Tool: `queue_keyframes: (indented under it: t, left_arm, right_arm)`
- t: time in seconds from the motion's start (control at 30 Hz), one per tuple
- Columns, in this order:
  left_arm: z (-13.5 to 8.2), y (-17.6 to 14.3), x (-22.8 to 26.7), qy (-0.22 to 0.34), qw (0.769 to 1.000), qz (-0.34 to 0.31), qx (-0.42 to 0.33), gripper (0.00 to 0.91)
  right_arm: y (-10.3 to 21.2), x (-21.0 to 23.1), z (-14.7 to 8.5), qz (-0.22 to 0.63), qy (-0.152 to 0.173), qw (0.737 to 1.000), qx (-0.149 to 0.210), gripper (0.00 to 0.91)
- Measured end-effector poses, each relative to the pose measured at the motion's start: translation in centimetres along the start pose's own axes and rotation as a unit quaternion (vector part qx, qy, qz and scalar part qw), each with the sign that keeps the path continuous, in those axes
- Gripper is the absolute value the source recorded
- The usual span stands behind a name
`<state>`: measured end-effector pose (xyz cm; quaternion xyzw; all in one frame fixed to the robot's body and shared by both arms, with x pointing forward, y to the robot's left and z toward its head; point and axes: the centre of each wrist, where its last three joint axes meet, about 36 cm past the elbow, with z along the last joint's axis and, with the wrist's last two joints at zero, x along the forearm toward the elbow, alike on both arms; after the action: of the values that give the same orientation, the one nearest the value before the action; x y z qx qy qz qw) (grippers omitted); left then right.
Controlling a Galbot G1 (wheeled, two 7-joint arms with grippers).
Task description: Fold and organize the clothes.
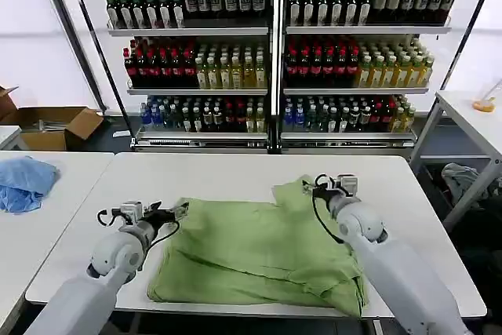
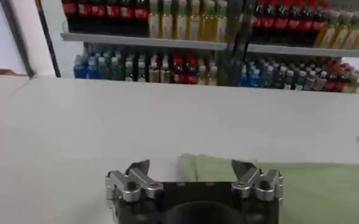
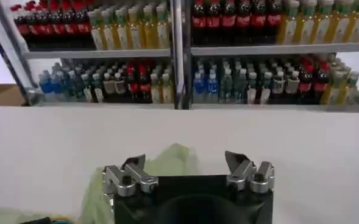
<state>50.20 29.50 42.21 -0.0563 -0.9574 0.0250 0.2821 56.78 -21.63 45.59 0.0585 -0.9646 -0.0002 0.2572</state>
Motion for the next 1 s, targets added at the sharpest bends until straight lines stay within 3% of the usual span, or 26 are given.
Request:
queue_keyframes:
  t: [0.17,0.2,0.23,0.27,0.3,0.33,0.37,0.4,1.0]
  left_arm:
    - [-0.3,-0.4,-1.4,0.005,1.0,0.002,-0.004,0.877]
    - [-0.3,-0.4,-1.6,0.006,1.0,0.002,-0.005,0.443]
    - [-0.3,-0.5,-1.8,0.007,1.0,0.002,-0.007,0.312]
    - [-0.3,-0.6,-2.0,0.007,1.0,0.003,-0.008,0.111]
    - [-0.3,-0.6,-2.1,0.008,1.0,0.004,-0.009,0.06]
    - [-0.2,-0.7,-2.3,0.008,1.0,0.004,-0.011,0.02]
    - [-0.2,-0.7,-2.4,0.009,1.0,0.005,-0.012,0.02]
    - [-0.1,-0.8,-2.5,0.011,1.0,0.005,-0.013,0.02]
    - [0.6,-0.7,-3.5,0.021,1.0,0.01,-0.019,0.02]
  right_arm:
    - [0.6,-2.0,-0.4,0.005,0.013,1.0,-0.004,0.907]
    - [0.7,-2.3,-0.4,0.006,0.016,1.0,-0.004,0.907]
    - [0.8,-2.6,-0.4,0.007,0.019,1.0,-0.005,0.877]
    - [0.9,-2.8,-0.4,0.007,0.021,1.0,-0.006,0.615]
    - [0.9,-3.0,-0.4,0.007,0.024,1.0,-0.007,0.464]
    - [1.0,-3.2,-0.4,0.007,0.026,1.0,-0.008,0.222]
    - [1.1,-3.4,-0.3,0.007,0.028,1.0,-0.009,0.06]
    - [1.2,-3.5,-0.3,0.007,0.03,0.999,-0.01,0.01]
    - [1.7,-4.5,0.7,0.006,0.049,0.999,-0.014,0.0]
